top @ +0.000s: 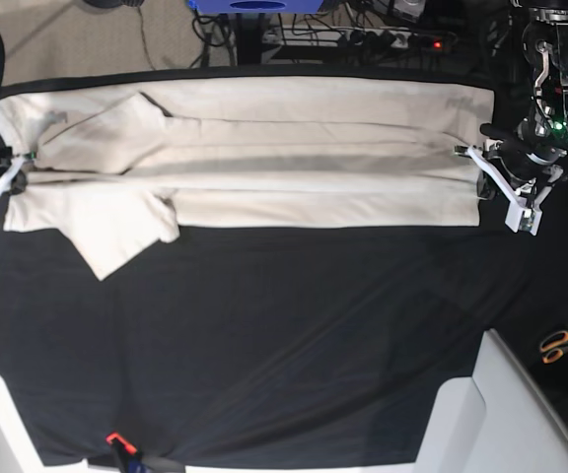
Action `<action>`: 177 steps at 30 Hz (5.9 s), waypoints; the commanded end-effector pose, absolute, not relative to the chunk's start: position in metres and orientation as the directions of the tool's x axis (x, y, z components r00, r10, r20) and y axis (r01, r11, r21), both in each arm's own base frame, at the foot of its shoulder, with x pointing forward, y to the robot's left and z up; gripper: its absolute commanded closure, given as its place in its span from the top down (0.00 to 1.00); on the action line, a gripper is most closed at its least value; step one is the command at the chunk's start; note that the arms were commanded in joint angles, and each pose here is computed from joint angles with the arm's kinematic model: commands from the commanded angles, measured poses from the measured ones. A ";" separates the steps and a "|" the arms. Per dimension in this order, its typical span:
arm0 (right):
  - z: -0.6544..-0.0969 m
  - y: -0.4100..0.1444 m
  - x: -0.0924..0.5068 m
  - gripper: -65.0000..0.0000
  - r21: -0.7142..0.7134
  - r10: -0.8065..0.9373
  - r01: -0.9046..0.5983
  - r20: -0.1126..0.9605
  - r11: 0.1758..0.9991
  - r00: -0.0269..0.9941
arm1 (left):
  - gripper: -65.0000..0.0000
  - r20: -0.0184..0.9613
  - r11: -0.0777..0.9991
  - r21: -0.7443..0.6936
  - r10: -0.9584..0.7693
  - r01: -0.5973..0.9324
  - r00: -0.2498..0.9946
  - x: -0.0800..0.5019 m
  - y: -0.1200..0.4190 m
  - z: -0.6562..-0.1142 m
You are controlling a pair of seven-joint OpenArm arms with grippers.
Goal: Fold the T-shirt properly
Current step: 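Lift the shirt edge with both grippers and fold it over the body, then open both grippers, release the folded shirt, and raise them, then grasp the ends of the long folded strip with both grippers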
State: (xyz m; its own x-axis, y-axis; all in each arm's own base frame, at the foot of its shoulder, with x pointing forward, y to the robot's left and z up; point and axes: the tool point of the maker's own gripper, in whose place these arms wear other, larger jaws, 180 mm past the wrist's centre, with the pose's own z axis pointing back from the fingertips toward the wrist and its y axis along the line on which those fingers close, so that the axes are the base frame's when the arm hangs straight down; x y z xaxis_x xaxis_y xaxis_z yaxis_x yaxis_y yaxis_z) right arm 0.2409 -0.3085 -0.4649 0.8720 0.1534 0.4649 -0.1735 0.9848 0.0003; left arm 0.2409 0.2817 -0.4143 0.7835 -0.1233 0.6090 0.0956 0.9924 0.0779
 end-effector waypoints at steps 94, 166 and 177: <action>-0.457 -0.215 0.387 0.63 0.190 0.071 -0.225 0.592 0.955 0.803 | 0.70 0.578 0.999 0.034 -0.051 0.039 0.814 0.233 0.288 -0.437; -0.431 -0.197 0.174 0.01 0.094 0.162 -0.217 0.403 0.972 0.901 | 0.74 0.708 0.959 0.093 0.126 -0.268 0.695 0.239 0.391 -0.381; -0.433 -0.198 0.190 0.01 0.100 0.149 -0.207 0.410 0.973 0.900 | 0.74 0.707 0.959 0.098 0.122 -0.267 0.696 0.237 0.391 -0.380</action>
